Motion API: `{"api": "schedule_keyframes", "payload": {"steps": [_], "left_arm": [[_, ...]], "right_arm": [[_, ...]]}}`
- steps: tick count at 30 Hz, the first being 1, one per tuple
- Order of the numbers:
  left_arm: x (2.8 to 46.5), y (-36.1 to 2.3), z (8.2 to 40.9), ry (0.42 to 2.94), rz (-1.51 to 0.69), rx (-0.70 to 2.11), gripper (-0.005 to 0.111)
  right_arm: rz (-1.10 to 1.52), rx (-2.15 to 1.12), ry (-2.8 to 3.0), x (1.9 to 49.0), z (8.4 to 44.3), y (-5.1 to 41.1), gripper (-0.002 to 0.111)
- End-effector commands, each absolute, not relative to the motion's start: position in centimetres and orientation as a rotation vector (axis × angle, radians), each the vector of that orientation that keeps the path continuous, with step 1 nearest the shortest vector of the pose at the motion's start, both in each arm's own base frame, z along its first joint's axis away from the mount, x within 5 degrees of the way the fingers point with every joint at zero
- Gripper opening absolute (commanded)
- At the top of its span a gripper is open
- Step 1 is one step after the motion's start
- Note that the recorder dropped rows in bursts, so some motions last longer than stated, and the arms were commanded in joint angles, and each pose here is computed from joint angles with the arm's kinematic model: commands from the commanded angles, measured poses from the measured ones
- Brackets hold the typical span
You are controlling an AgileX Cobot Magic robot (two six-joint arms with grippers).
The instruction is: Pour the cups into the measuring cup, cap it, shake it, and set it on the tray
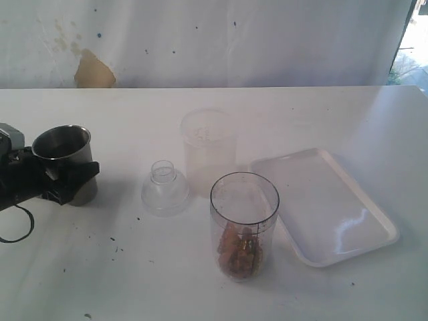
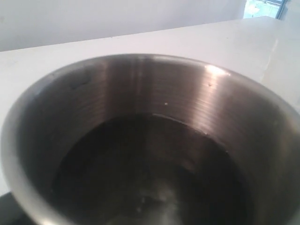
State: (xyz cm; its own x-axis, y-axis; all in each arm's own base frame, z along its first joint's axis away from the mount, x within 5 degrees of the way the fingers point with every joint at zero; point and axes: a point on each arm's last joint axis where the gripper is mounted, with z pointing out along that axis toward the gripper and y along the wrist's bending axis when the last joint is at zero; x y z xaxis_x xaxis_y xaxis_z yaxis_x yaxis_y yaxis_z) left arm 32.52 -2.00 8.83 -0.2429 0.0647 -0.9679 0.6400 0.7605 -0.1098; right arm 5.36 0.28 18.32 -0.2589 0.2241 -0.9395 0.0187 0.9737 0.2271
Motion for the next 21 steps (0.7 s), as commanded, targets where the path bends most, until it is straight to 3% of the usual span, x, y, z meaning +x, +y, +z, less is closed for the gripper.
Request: {"api": "schedule_keyframes", "payload": {"steps": [1,5,12,21], "left_arm": [[32.2,-2.5,9.0,1.73,-0.652,0.603,0.001],[32.1,-2.6,9.0,1.72,-0.661,0.616,0.0],[32.3,-2.6,11.8,1.641,-0.621,0.657,0.0],[31.2,-4.4,20.2,1.456,-0.633,0.665,0.0]], "right_arm": [[0.185,0.182,1.822,5.3,18.2,0.2,0.0],[0.185,0.182,1.822,5.3,18.2,0.2,0.0],[0.185,0.182,1.822,5.3,18.2,0.2,0.0],[0.185,0.182,1.822,5.3,18.2,0.2,0.0]]}}
